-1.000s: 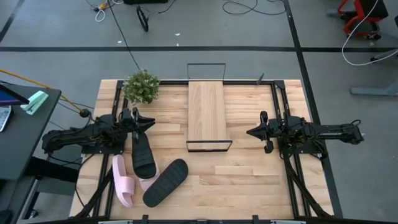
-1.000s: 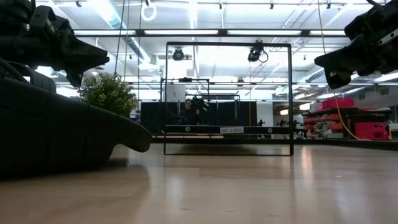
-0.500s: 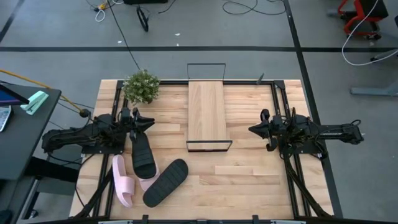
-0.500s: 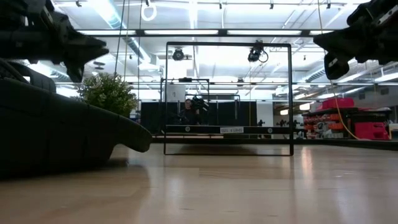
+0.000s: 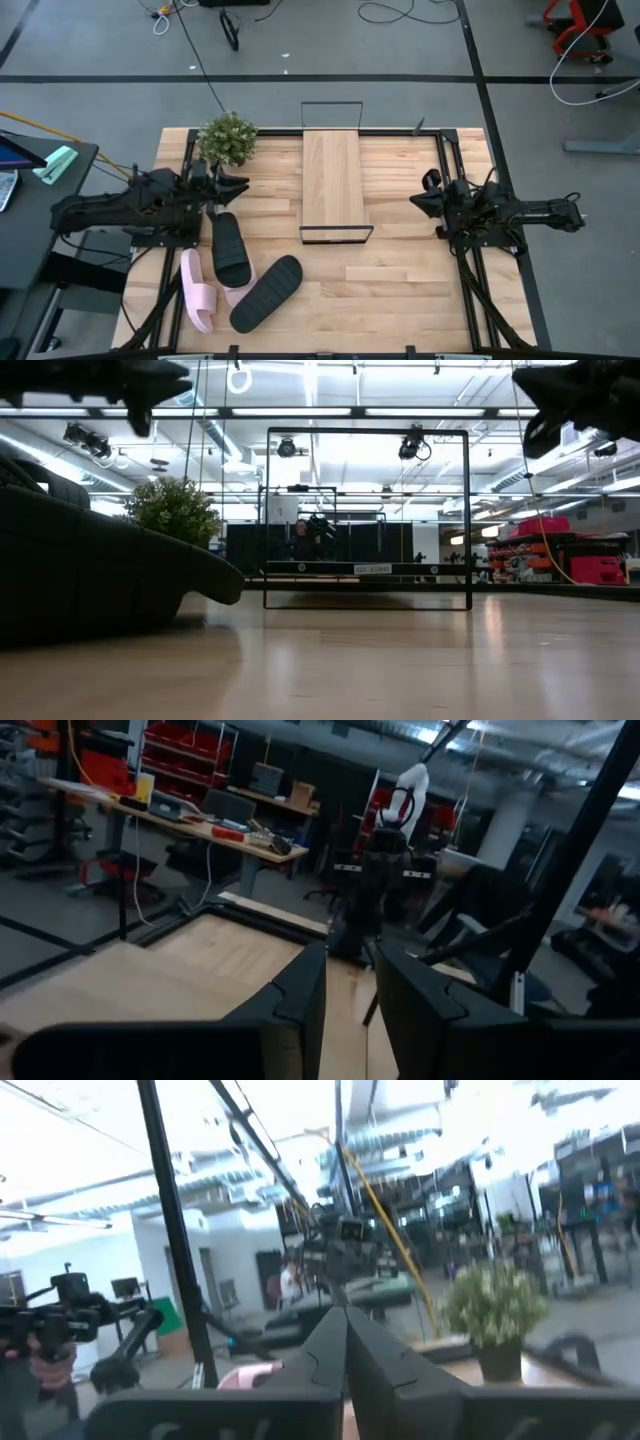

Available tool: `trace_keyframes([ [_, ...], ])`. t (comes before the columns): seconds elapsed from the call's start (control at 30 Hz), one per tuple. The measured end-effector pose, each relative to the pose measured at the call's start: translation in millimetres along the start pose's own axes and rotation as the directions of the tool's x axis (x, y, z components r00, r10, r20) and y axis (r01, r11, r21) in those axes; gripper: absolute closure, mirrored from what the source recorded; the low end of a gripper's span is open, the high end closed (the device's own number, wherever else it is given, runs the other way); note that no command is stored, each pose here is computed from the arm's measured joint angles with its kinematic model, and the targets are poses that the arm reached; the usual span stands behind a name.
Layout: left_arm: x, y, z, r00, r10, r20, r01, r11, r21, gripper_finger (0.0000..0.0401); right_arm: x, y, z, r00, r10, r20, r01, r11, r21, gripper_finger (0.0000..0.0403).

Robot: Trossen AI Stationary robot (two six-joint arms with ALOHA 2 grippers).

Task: Pick and place slides into the shelf
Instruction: Put the left black slipper on the shelf

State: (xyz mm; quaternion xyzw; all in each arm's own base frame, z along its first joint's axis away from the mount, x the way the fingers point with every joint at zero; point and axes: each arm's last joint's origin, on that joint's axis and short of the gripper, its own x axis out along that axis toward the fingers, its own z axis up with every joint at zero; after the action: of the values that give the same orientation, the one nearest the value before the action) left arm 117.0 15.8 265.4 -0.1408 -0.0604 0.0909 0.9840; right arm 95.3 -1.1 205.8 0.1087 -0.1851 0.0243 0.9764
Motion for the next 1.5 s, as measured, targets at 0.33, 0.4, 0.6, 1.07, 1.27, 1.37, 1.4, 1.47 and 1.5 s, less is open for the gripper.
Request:
trace_keyframes([
  [0.33, 53, -20, 53, 0.999, 0.01, -0.035, -0.005, 0.987, 0.16, 0.0306, 12, 14, 64, 0.994, -0.002, 0.108, 0.025, 0.978, -0.207, 0.0389],
  [0.4, 63, -24, 63, 0.999, 0.009, -0.03, -0.003, 0.983, 0.184, 0.0309, 17, 17, 80, 0.995, -0.005, 0.098, 0.027, 0.973, -0.227, 0.0389],
  [0.6, 89, -36, 95, 1.0, -0.002, 0.007, 0.001, 0.979, 0.202, 0.0323, 42, 29, 132, 0.991, -0.007, 0.137, 0.038, 0.973, -0.229, 0.0389],
  [1.07, 99, -49, 136, 0.995, -0.029, 0.099, 0.017, 0.992, 0.128, 0.0339, 121, 39, 204, 0.964, -0.238, -0.12, 0.201, 0.944, -0.263, 0.0389],
  [1.27, 98, -52, 133, 0.997, -0.041, 0.068, 0.032, 0.991, 0.128, 0.0331, 148, 40, 210, 0.92, -0.24, -0.308, 0.144, 0.942, -0.305, 0.0389],
  [1.37, 98, -53, 131, 0.997, -0.048, 0.054, 0.042, 0.994, 0.104, 0.0328, 160, 40, 207, 0.898, -0.222, -0.379, 0.107, 0.947, -0.302, 0.0389],
  [1.4, 98, -54, 131, 0.997, -0.049, 0.051, 0.044, 0.994, 0.101, 0.0328, 163, 40, 205, 0.889, -0.222, -0.4, 0.1, 0.948, -0.303, 0.0388],
  [1.47, 98, -56, 130, 0.997, -0.059, 0.047, 0.054, 0.994, 0.1, 0.033, 169, 39, 201, 0.868, -0.23, -0.44, 0.091, 0.945, -0.314, 0.0386],
  [1.5, 97, -57, 130, 0.997, -0.064, 0.044, 0.06, 0.993, 0.102, 0.0331, 172, 38, 198, 0.857, -0.235, -0.459, 0.087, 0.943, -0.32, 0.0384],
])
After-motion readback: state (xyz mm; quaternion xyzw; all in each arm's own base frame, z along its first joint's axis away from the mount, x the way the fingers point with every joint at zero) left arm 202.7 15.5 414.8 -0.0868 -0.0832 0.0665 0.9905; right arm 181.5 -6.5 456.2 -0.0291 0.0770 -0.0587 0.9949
